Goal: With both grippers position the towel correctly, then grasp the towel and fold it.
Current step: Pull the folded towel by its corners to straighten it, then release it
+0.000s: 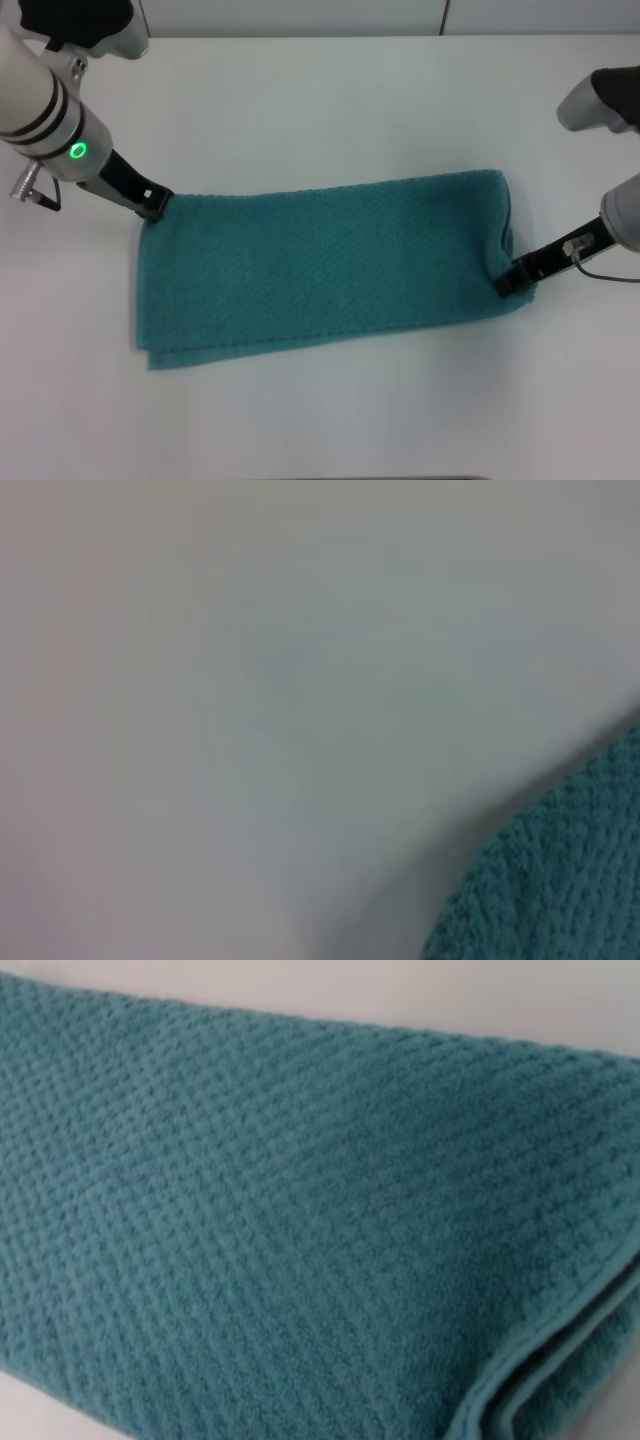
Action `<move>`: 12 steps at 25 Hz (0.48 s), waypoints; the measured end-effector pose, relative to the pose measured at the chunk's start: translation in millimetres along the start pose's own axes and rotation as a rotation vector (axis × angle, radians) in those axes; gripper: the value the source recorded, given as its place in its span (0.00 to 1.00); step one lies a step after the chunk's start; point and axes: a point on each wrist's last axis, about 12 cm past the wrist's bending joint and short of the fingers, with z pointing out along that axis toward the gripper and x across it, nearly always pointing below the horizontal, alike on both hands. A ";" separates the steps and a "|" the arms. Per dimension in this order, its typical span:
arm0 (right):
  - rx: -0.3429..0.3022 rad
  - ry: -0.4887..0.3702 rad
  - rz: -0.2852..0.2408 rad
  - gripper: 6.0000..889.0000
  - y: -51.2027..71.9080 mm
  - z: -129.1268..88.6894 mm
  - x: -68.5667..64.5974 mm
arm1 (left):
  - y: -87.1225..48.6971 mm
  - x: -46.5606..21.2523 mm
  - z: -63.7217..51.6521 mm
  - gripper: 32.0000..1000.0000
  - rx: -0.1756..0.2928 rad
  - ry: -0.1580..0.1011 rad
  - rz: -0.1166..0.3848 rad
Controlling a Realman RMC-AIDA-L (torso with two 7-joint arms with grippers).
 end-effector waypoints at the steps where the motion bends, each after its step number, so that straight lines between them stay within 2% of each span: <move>1: -0.003 0.003 -0.002 0.15 0.5 0.4 0.5 | -0.5 -1.2 -0.3 0.05 -0.001 -0.003 0.002; 7: -0.027 0.023 -0.009 0.15 4.7 3.3 3.8 | -2.5 -7.5 -2.4 0.06 -0.005 -0.024 0.009; 12: -0.044 0.036 -0.015 0.16 6.8 4.5 6.2 | -3.5 -9.5 -2.9 0.06 -0.007 -0.029 0.013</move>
